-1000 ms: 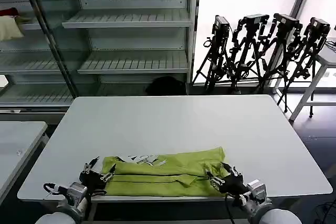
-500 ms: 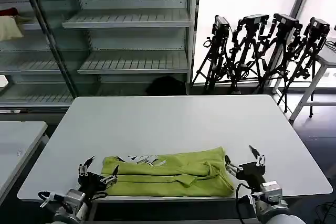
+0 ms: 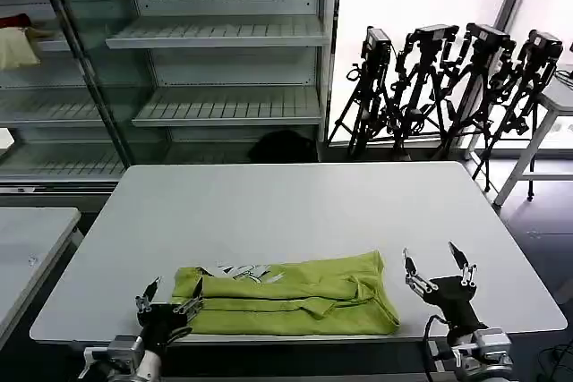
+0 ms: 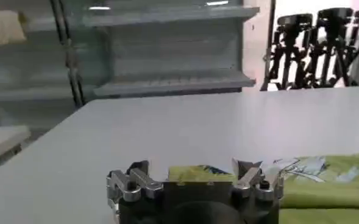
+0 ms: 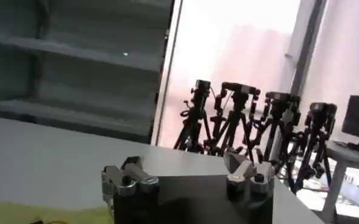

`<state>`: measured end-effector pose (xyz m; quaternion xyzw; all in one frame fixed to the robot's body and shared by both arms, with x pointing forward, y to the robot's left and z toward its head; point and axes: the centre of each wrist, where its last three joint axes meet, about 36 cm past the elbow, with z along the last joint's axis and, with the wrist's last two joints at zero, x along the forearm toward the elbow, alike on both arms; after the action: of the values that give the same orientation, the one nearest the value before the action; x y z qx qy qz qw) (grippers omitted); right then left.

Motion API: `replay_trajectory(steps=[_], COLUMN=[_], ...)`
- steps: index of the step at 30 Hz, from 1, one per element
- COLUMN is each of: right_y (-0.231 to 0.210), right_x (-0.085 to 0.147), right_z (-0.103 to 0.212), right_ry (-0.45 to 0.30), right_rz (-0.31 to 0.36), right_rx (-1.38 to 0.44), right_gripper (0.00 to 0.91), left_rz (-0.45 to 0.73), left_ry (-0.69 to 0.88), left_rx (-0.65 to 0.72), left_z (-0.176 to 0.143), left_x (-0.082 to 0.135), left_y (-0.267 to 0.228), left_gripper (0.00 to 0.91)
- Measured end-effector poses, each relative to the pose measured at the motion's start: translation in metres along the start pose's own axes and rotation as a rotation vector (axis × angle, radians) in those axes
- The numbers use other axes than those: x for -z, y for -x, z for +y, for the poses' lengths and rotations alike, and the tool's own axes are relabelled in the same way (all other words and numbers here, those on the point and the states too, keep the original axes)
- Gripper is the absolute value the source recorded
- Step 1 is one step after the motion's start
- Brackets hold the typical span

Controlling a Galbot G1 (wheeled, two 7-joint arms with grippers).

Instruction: Fold and organize the clothes.

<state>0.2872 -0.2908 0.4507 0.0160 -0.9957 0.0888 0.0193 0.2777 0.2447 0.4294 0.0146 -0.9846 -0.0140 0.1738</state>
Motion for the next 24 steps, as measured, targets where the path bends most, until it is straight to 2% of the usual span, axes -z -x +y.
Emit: replay_trajectory(steps=[13,14,16,17,18,19,20,24], right_y=[0.0,0.0,0.0,0.001,0.001,0.001,0.001,0.001], right_x=[-0.013,-0.013,-0.013,-0.013,-0.013,-0.013,-0.013,-0.014], right_z=[-0.008,-0.008,-0.008,-0.008,-0.008,-0.008,-0.008,-0.009], right_ry=[0.018,0.02,0.022,0.023,0.024,0.024,0.025,0.026], right_rz=[-0.046,-0.048,-0.052,-0.054,-0.056,-0.058,-0.059,-0.062], right_rx=[0.003,0.004,0.004,0.004,0.004,0.004,0.004,0.004], right_gripper=[0.907,0.907,0.907,0.907,0.907,0.907,0.907,0.907], left_rz=[0.056,0.06,0.068,0.071,0.074,0.075,0.075,0.076], left_ry=[-0.149,-0.157,-0.172,-0.179,-0.186,-0.191,-0.195,-0.204], left_rx=[0.055,0.055,0.052,0.051,0.05,0.05,0.05,0.05], left_z=[-0.008,-0.009,-0.011,-0.012,-0.013,-0.014,-0.015,-0.017], left_x=[-0.015,-0.017,-0.018,-0.019,-0.02,-0.021,-0.022,-0.025], left_y=[0.008,0.007,0.006,0.006,0.005,0.005,0.005,0.007], left_gripper=[0.907,0.796,0.675,0.484,0.363,0.131,0.01,0.01])
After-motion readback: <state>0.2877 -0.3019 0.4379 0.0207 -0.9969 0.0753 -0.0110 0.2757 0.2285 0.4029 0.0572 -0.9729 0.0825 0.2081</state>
